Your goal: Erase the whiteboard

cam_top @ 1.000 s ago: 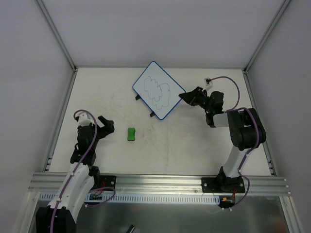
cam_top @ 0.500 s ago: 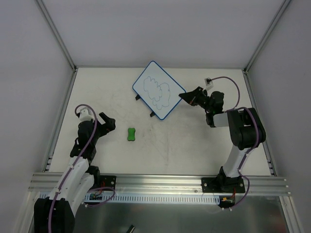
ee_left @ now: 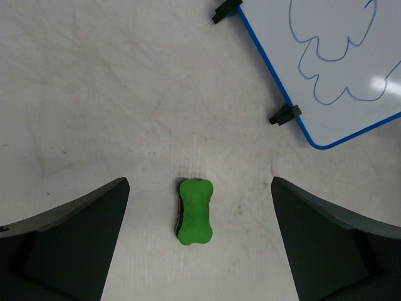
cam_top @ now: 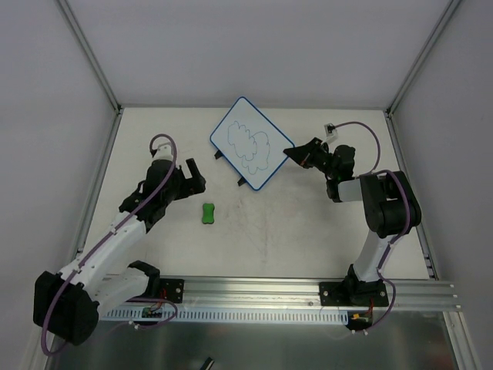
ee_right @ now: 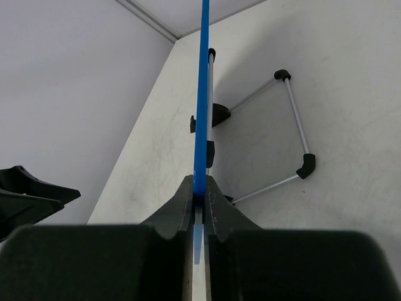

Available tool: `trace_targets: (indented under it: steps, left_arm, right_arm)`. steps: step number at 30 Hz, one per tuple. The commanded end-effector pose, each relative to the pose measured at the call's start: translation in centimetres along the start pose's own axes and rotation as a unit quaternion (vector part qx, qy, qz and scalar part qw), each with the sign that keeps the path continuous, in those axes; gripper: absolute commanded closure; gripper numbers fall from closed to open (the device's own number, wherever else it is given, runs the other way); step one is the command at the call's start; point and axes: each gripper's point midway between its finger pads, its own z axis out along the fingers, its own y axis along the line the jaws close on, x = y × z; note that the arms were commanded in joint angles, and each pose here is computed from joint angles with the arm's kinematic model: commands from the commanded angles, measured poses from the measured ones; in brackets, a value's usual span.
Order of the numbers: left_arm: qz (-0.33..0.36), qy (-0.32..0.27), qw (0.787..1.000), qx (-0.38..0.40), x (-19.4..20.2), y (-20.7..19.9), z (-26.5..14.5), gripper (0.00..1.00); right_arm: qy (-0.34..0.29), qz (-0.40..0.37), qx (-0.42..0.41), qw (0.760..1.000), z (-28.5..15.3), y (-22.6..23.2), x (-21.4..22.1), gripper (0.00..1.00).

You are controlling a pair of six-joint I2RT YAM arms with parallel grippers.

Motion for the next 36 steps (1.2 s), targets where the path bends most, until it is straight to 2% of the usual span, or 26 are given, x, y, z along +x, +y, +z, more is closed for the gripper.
trace_targets:
  steps: [1,3,6,12,17,25,31,36]
  left_arm:
    - [0.037,0.086,0.994,-0.064,2.7,1.8,0.2,0.01]
    - [0.051,0.136,0.986,-0.083,4.1,2.1,0.8,0.01]
    - [0.073,0.169,0.978,-0.097,5.8,2.2,1.6,0.05]
    - [0.167,0.181,0.964,-0.100,7.7,0.2,2.4,0.05]
    - [0.172,0.203,0.960,-0.086,8.6,-0.6,2.9,0.08]
    - [0.185,0.242,0.948,-0.090,10.4,-0.7,4.5,0.24]
    - [0.190,0.253,0.944,-0.096,11.2,-0.7,4.9,0.24]
    - [0.191,0.261,0.941,-0.100,11.8,-0.6,5.1,0.28]
  right_arm:
    - [-0.029,-0.048,-0.023,0.998,0.1,1.0,-2.2,1.00]
    - [-0.029,-0.047,-0.023,0.998,0.1,0.9,-2.2,1.00]
    - [-0.029,-0.046,-0.022,0.998,0.1,0.9,-2.2,1.00]
    - [-0.025,-0.042,-0.024,0.999,0.2,0.8,-2.0,1.00]
    - [-0.024,-0.042,-0.025,0.999,0.2,0.9,-2.0,1.00]
    - [-0.021,-0.042,-0.027,0.999,0.2,0.9,-1.9,1.00]
    - [-0.021,-0.042,-0.027,0.999,0.2,0.9,-1.9,1.00]
    - [-0.021,-0.042,-0.027,0.999,0.2,0.8,-1.9,1.00]
